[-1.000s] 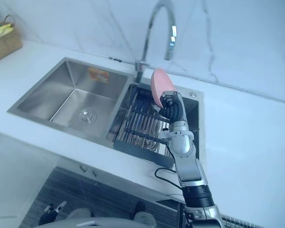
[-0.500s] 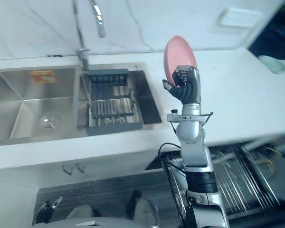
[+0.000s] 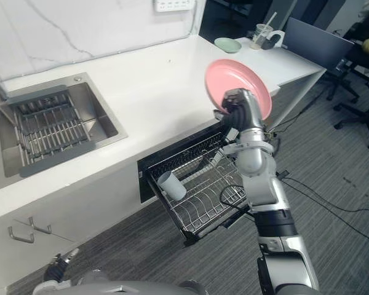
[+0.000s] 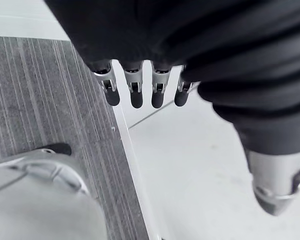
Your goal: Walk over to the sink, pick up the cup, carry it to the dishwasher, place the cup inside the dishwasher, then close the dishwasher door
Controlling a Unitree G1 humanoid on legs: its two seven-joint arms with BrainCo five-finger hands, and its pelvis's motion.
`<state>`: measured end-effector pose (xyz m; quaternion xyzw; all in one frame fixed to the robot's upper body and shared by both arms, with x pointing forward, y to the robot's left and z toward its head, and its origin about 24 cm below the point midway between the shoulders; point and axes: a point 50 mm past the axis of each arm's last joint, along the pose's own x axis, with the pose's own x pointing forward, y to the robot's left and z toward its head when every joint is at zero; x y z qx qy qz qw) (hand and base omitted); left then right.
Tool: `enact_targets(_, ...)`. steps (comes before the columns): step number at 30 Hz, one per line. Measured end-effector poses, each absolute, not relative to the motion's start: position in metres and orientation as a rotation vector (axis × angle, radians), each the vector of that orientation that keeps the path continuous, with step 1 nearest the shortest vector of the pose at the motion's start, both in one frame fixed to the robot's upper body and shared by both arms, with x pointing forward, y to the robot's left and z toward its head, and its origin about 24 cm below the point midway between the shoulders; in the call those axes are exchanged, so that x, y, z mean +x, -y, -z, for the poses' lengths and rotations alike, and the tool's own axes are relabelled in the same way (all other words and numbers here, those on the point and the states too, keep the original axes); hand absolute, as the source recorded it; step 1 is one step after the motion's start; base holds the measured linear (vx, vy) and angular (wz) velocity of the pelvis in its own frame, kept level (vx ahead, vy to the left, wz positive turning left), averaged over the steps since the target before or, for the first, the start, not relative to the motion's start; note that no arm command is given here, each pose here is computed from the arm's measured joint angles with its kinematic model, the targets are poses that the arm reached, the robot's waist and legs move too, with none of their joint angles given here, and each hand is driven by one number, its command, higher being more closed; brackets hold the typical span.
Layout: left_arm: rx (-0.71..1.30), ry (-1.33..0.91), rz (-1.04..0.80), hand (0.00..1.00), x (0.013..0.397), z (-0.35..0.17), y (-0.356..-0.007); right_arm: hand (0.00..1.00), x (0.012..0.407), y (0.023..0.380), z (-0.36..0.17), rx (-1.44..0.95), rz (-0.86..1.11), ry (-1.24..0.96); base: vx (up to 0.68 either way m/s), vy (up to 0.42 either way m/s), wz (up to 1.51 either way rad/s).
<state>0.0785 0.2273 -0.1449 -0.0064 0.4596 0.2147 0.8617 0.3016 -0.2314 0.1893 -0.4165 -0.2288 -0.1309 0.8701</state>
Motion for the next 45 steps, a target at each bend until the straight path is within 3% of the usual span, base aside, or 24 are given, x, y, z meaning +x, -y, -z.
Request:
enact_targets(5, -0.002, -0.976, -0.418, 0.0, 0.077, 0.147, -0.218, 1.0, 0.29, 0.259, -0.18, -0.877, 0.343, 0.37, -0.03, -0.075, 0.05)
enact_targets(20, 0.05, -0.957, -0.283, 0.0, 0.087, 0.148, -0.209, 1.0, 0.3, 0.266, -0.138, -0.819, 0.374, 0.2, -0.03, 0.046, 0.08)
enact_targets(35, -0.016, -0.76, -0.205, 0.0, 0.14, 0.129, -0.193, 1.0, 0.352, 0.264, -0.203, -0.905, 0.437, 0.311, -0.04, 0.045, 0.03)
enact_targets(43, -0.04, -0.714, -0.143, 0.0, 0.159, 0.123, -0.18, 1.0, 0.372, 0.267, -0.204, -0.955, 0.382, 0.209, 0.05, 0.096, 0.11)
enact_targets(44, -0.048, -0.705, -0.141, 0.0, 0.161, 0.122, -0.178, 0.0, 0.373, 0.271, -0.195, -0.947, 0.378, 0.162, 0.16, 0.025, 0.14)
enact_targets(45, -0.066, -0.696, -0.141, 0.0, 0.164, 0.121, -0.175, 0.0, 0.374, 0.274, -0.192, -0.939, 0.379, 0.142, 0.12, 0.013, 0.17)
